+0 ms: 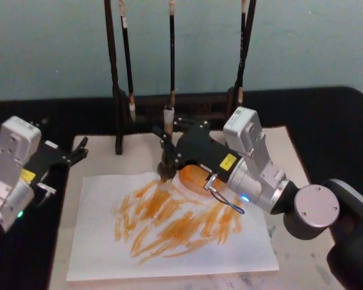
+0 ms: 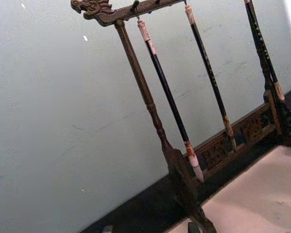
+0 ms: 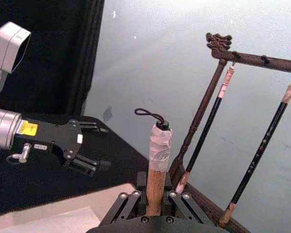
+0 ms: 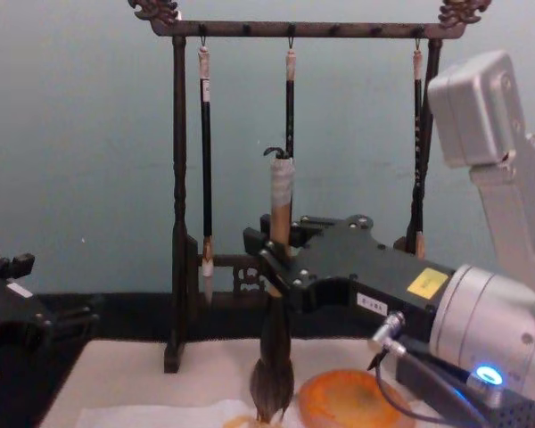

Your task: Pick up the brush from the inkstone, write on the paper, then place the brush back to its original position.

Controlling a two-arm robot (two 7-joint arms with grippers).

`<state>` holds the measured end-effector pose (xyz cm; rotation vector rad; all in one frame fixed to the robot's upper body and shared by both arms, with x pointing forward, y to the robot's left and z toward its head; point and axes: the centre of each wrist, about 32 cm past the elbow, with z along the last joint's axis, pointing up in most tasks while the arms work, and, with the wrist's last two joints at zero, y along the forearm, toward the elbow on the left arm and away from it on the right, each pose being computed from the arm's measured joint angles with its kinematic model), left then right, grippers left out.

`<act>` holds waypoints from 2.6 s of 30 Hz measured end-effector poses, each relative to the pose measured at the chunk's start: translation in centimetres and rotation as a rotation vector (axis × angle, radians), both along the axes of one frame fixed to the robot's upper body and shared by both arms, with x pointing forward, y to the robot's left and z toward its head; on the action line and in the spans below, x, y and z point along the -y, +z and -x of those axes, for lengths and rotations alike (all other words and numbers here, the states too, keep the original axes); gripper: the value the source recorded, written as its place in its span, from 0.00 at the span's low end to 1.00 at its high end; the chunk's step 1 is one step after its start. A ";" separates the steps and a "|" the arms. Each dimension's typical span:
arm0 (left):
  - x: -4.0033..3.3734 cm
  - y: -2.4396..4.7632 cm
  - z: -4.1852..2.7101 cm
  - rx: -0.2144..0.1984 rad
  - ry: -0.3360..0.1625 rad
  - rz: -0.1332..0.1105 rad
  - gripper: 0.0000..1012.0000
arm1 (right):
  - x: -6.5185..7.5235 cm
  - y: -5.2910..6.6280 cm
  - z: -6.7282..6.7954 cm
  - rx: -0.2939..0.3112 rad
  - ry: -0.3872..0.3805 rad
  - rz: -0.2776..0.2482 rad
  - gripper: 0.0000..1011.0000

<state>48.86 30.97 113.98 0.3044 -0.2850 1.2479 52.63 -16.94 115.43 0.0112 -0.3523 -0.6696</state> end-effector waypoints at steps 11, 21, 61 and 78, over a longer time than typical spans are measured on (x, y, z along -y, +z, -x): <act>0.00 0.00 0.00 0.000 0.000 0.000 0.99 | 0.1 -0.3 0.3 -0.011 0.003 0.010 0.17; 0.00 0.00 0.00 0.000 0.000 0.000 0.99 | 0.4 -0.2 0.9 -0.018 0.014 0.018 0.17; 0.00 0.00 0.00 0.000 0.000 0.000 0.99 | 3.3 0.9 4.5 -0.045 0.017 0.053 0.17; 0.00 0.00 0.00 0.000 0.000 0.000 0.99 | 4.5 1.2 6.1 -0.053 0.017 0.056 0.17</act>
